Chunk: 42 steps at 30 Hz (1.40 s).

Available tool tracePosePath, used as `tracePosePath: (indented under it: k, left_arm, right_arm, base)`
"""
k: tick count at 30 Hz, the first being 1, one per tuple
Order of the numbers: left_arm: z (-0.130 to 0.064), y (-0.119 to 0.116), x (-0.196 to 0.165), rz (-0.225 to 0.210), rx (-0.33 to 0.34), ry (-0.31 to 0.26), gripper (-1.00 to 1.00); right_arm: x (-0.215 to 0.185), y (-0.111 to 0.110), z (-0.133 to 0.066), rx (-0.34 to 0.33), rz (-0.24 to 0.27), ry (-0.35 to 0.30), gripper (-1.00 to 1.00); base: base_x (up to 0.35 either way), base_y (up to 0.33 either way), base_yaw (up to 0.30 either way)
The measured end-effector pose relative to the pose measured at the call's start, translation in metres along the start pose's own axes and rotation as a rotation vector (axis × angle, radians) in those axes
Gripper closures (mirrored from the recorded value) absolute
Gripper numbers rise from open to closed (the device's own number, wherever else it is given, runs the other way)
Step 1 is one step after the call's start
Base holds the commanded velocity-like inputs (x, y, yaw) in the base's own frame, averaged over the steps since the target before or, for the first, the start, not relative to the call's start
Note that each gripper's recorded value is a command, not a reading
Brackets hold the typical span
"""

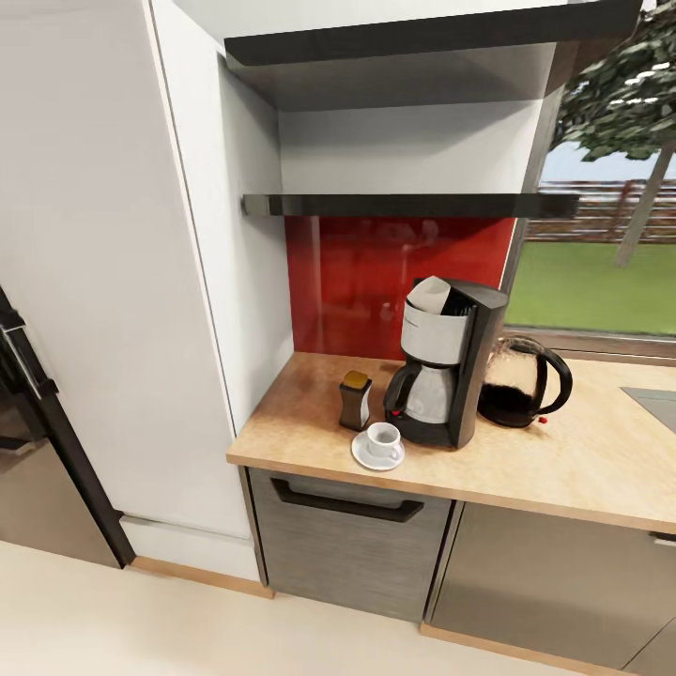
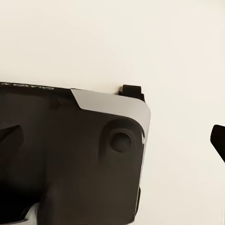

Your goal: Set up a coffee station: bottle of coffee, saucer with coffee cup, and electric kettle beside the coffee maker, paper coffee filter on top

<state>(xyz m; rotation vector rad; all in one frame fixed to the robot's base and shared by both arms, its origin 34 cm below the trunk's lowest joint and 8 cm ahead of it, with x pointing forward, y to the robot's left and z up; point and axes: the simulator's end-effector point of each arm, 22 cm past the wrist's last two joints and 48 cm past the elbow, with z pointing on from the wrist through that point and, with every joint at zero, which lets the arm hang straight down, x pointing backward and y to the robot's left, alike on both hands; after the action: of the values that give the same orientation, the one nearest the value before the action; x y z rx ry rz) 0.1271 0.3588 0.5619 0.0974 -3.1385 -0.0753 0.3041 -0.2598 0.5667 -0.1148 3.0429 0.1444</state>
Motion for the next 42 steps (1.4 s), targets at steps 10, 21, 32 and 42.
tracePosePath:
  k: [10, 21, 32, 42]
  left_arm:
    - [-0.0005, 0.0053, 0.0014, -0.001, -0.008, 0.002, -1.00]
    - [-0.0005, 0.0044, 0.0012, -0.001, -0.007, 0.002, -1.00]
    - [-0.0002, 0.0023, 0.0011, -0.001, -0.004, 0.001, -1.00]
    - [-0.0005, 0.0050, 0.0009, 0.000, -0.007, 0.000, -1.00]
  right_arm:
    - [-0.0038, 0.0048, -0.0001, -0.016, 0.120, -0.019, -1.00]
    - [-0.0042, 0.0057, -0.0001, -0.017, 0.121, -0.020, -1.00]
    - [-0.0043, 0.0084, 0.0002, -0.021, 0.119, -0.019, -1.00]
    - [-0.0048, 0.0109, 0.0006, -0.024, 0.110, -0.022, -1.00]
  base:
    - [0.000, 0.000, -0.144]
    - [0.000, 0.000, -0.275]
    - [0.000, 0.000, -0.278]
    - [0.000, 0.000, -0.157]
